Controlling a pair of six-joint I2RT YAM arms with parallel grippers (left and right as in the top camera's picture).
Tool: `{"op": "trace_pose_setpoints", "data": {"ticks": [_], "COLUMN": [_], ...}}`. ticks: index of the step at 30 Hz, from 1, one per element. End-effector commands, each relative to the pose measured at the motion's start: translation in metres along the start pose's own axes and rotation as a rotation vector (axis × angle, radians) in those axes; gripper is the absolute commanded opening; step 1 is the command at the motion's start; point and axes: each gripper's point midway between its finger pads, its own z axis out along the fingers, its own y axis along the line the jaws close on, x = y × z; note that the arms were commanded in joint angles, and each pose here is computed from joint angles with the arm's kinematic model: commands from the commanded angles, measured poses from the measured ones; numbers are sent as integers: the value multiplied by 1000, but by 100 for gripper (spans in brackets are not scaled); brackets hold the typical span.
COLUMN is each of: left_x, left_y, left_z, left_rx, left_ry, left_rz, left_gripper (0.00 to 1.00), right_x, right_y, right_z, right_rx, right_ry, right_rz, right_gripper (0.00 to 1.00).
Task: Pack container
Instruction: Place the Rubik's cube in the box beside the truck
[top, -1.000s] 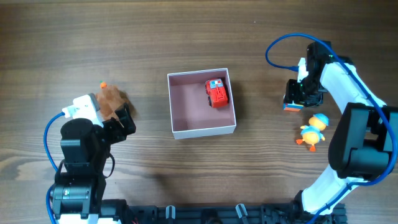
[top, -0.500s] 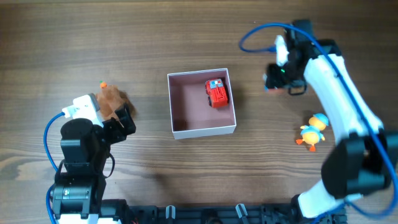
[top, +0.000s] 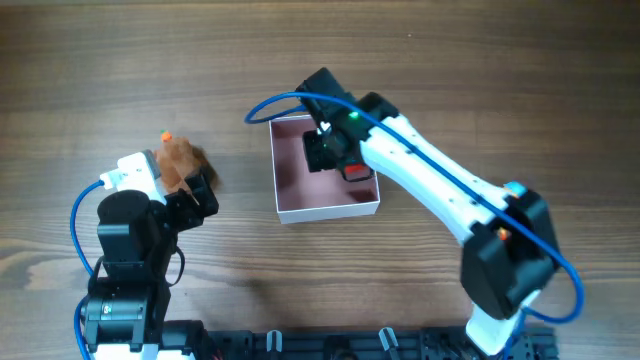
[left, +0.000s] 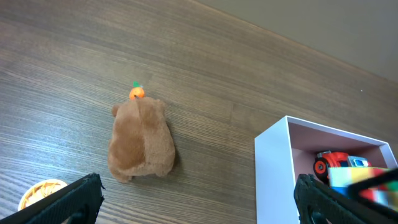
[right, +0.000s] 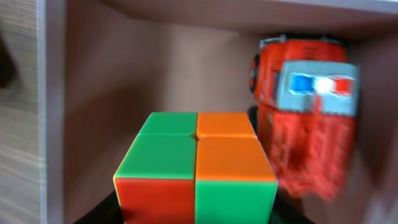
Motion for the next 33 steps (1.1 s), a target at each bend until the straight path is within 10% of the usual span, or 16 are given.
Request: {"op": "trace_pose_setpoints", "data": {"ticks": [1,6,10,13,18,21,22,33], "left_x": [-12,-11,-11,-11,-12,-11,-11,-11], "left_y": [-1,-1,-1,-1,-1,-1,-1,-1], "left_z": [-5,-5,-5,-5,-5,-5,-5,-5], "left_rx": [0,0,0,0,0,0,0,-1], "left_ry": [-34,-33,-33,-33,-34,-33,-33,-33], "left_rz": [-17,-17,-17,-17,-17,-17,-17,-17], "left_gripper": [100,100,100,100,100,100,100,100], "right_x": [-9,-22,-22,-22,-22,-22,-20,-25], "right_y": [-2,3,4,4,4,12,18,30], "right_z": [19,28,28,28,28,27,27,27], "right_rx": [15,-4,-6,-7,-7,-51,-86,-132], "right_ry": [-18,-63,-63,-61,-62,-58,-52,-71], "right_rz": [-3,-13,-27,-31,-46,-139,-178,-118], "right_gripper": [4,13,63,76,69,11,4,4]}}
